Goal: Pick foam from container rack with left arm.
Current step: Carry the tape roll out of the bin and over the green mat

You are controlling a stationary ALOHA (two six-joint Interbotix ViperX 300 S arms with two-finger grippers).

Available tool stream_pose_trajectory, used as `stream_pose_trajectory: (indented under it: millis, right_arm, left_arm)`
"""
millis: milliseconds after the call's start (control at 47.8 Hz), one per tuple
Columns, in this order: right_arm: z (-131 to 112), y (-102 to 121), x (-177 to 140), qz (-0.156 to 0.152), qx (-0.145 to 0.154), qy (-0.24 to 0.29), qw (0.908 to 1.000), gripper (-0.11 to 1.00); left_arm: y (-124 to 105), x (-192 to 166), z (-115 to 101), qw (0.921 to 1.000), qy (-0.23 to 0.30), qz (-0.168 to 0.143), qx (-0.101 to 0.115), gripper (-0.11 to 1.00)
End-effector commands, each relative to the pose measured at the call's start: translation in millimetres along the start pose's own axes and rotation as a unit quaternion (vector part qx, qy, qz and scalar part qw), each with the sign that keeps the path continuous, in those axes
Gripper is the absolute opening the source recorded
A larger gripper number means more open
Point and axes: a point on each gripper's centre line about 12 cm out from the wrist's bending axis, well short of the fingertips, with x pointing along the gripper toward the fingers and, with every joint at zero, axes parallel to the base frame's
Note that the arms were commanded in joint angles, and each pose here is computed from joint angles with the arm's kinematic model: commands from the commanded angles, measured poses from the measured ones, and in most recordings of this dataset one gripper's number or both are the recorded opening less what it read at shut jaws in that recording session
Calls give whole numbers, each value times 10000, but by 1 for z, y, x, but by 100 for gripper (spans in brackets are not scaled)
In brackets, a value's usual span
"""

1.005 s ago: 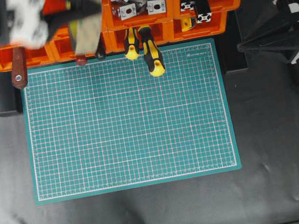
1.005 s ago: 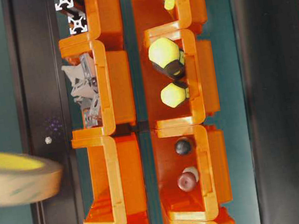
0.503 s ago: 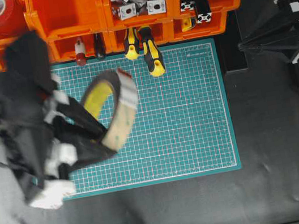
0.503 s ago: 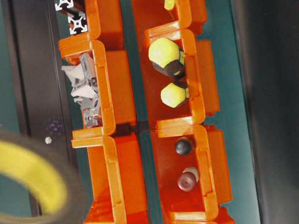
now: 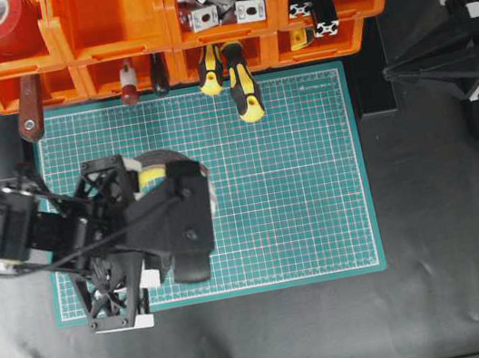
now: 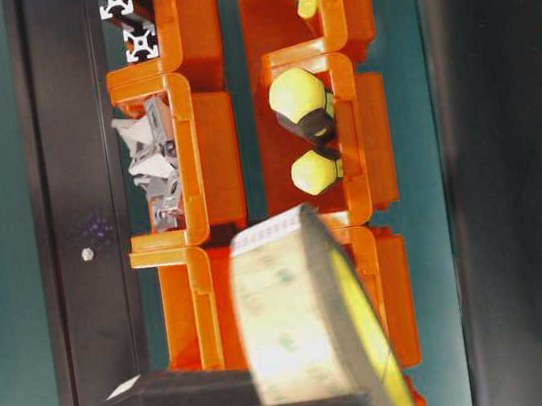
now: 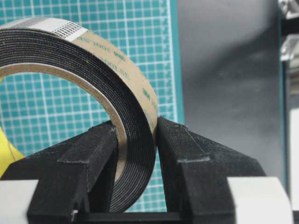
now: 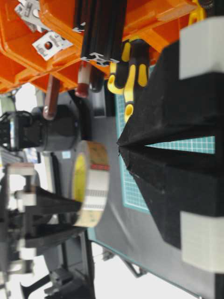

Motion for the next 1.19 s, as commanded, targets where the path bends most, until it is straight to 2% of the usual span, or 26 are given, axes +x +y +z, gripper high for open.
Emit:
stream_pose_trajectory:
  millis: [0,105,209,1089,1131,1173]
  right_arm:
    - [14,2,2,25,23,-175,9998,0]
    - [14,2,2,25,23,-175,9998,0]
    - [14,2,2,25,23,-175,9998,0]
    - [14,2,2,25,23,-175,9998,0]
    - [15,2,2,26,23,-182,9998,0]
    - [15,2,2,26,23,-182,9998,0]
  left_arm:
    - [-2,-10,6,9996,-184,-24,211,26]
    - [-2,-9,7,9988,-229,-30,426,26]
    - [-2,-8,8,9982,-260,-30,543,26]
    - [11,-5,6,9987,-211,50,456,25]
    - [12,-4,5,9987,-182,65,462,27]
    - [14,-2,2,9988,-144,80,451,35]
